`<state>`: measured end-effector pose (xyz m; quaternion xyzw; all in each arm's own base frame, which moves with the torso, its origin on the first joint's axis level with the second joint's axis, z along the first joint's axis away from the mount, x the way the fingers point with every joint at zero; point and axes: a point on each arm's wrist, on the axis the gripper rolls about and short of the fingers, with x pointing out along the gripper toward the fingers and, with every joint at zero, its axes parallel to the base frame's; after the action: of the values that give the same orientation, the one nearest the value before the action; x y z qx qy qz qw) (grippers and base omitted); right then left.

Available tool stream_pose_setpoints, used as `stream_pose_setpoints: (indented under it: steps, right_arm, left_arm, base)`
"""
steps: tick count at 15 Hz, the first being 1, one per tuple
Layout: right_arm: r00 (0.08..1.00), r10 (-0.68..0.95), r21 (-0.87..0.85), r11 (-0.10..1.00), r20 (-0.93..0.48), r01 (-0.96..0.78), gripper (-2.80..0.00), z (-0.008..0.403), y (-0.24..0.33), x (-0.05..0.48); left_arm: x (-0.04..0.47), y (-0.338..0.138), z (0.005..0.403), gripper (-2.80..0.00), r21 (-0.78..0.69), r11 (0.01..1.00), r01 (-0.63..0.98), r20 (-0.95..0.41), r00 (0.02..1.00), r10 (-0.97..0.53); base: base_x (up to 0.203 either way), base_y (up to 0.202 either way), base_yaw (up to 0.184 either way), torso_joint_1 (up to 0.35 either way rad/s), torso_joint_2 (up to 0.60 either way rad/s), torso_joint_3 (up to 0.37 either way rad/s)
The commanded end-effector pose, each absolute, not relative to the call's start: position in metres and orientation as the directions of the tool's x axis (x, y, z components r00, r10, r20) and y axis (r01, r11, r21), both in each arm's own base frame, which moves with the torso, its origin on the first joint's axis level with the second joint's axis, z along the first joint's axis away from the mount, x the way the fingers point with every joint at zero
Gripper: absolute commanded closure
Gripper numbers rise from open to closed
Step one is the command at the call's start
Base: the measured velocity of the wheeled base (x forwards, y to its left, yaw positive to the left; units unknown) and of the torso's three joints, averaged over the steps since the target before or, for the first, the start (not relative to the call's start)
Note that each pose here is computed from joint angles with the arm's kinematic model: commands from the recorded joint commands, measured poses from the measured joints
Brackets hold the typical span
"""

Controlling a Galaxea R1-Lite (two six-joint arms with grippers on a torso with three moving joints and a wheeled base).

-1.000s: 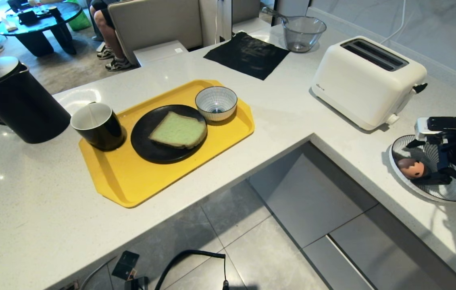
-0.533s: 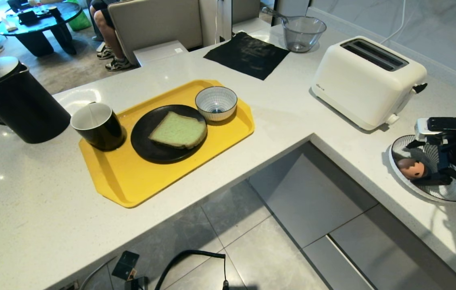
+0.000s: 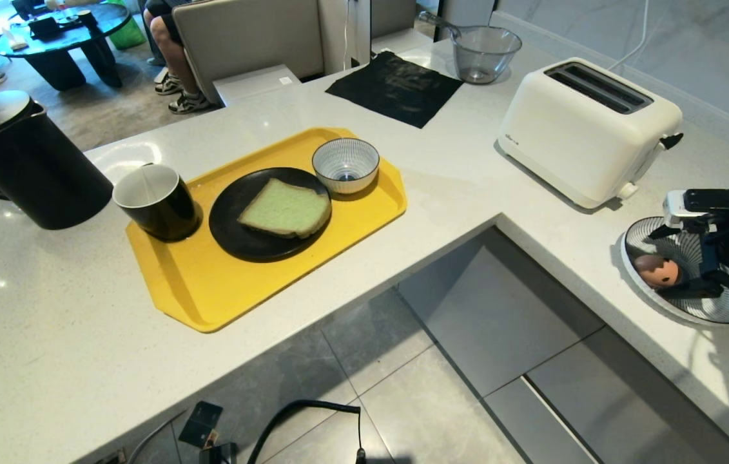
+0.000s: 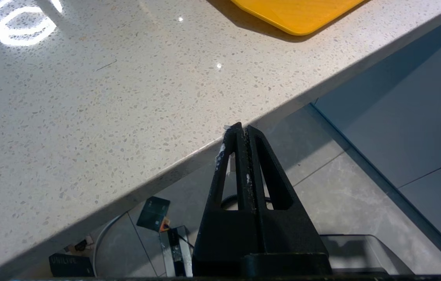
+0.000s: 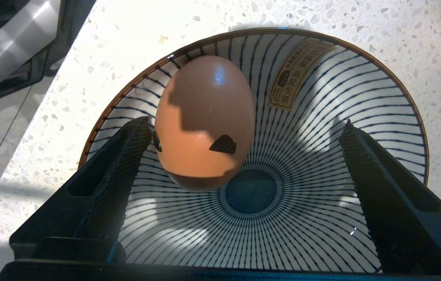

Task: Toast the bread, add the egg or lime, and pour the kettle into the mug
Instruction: Pick up the egg

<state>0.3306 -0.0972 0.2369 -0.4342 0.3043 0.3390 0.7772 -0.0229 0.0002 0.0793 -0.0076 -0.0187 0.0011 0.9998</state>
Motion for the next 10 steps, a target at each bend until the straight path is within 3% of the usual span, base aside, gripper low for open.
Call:
stream_pose_setpoints:
  steps: [1, 10]
  right_arm:
    - [0.582, 0.265, -0.477, 0.369, -0.769, -0.797, -2.8, 0.237, -0.097, 0.33]
    - [0.612, 0.244, -0.527, 0.335, -0.752, -0.781, -2.8, 0.247, -0.098, 0.332]
  left_arm:
    - [-0.022, 0.0, 0.076, 0.0, -0.015, 1.0, -0.003, 0.025, 1.0, 0.003]
    - [-0.022, 0.0, 0.076, 0.0, -0.015, 1.0, -0.003, 0.025, 1.0, 0.003]
  base:
    - [0.0, 0.0, 0.0, 0.0, 0.0, 0.0]
    - [0.0, 0.0, 0.0, 0.0, 0.0, 0.0]
